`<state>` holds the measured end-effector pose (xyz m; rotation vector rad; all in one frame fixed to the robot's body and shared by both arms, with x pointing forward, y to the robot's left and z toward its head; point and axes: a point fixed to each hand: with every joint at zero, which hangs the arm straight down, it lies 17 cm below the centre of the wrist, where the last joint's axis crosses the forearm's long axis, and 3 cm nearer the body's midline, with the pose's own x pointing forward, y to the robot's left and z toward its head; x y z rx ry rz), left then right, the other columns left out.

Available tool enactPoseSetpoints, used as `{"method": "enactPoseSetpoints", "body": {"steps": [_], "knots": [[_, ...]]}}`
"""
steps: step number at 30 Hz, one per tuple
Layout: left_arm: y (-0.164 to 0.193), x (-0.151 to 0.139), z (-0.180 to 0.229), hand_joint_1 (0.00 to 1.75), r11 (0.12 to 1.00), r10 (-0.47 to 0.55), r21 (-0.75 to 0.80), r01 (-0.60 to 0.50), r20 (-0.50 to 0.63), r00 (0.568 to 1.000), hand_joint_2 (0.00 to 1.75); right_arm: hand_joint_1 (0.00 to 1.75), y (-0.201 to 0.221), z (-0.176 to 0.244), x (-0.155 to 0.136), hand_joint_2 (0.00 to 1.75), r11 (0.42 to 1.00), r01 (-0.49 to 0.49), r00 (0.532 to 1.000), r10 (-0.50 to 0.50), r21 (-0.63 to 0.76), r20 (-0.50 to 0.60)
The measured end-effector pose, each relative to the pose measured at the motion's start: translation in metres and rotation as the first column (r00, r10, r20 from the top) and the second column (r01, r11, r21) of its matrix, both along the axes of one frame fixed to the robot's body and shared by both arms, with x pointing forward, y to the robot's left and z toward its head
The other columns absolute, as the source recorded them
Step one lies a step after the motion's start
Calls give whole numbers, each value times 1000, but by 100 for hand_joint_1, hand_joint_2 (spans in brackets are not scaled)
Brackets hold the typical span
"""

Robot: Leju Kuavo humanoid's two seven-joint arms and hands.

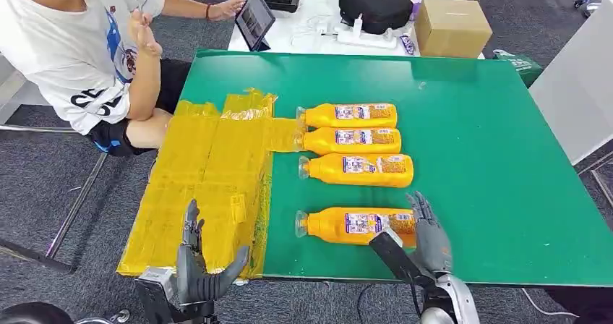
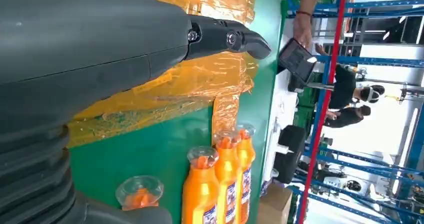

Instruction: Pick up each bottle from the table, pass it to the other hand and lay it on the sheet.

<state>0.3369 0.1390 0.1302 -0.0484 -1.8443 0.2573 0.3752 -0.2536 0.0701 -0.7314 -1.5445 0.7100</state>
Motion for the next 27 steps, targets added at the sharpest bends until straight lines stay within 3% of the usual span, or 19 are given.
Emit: {"method": "enactPoseSetpoints", "body": {"steps": [9, 16, 27], "knots": [[-7, 4, -2, 0, 999, -37, -1, 37, -1, 999, 175, 0, 9, -27, 5, 175, 997, -83, 990, 83, 1, -112], [-15, 6, -5, 0, 998, -70, 2, 70, -9, 998, 175, 0, 5, -32, 23, 175, 986, -130, 983, 115, -106, -142], [-22, 12, -6, 0, 995, -102, -2, 102, -6, 995, 175, 0, 8, -43, 48, 175, 949, -281, 939, 240, -145, -247]]}}
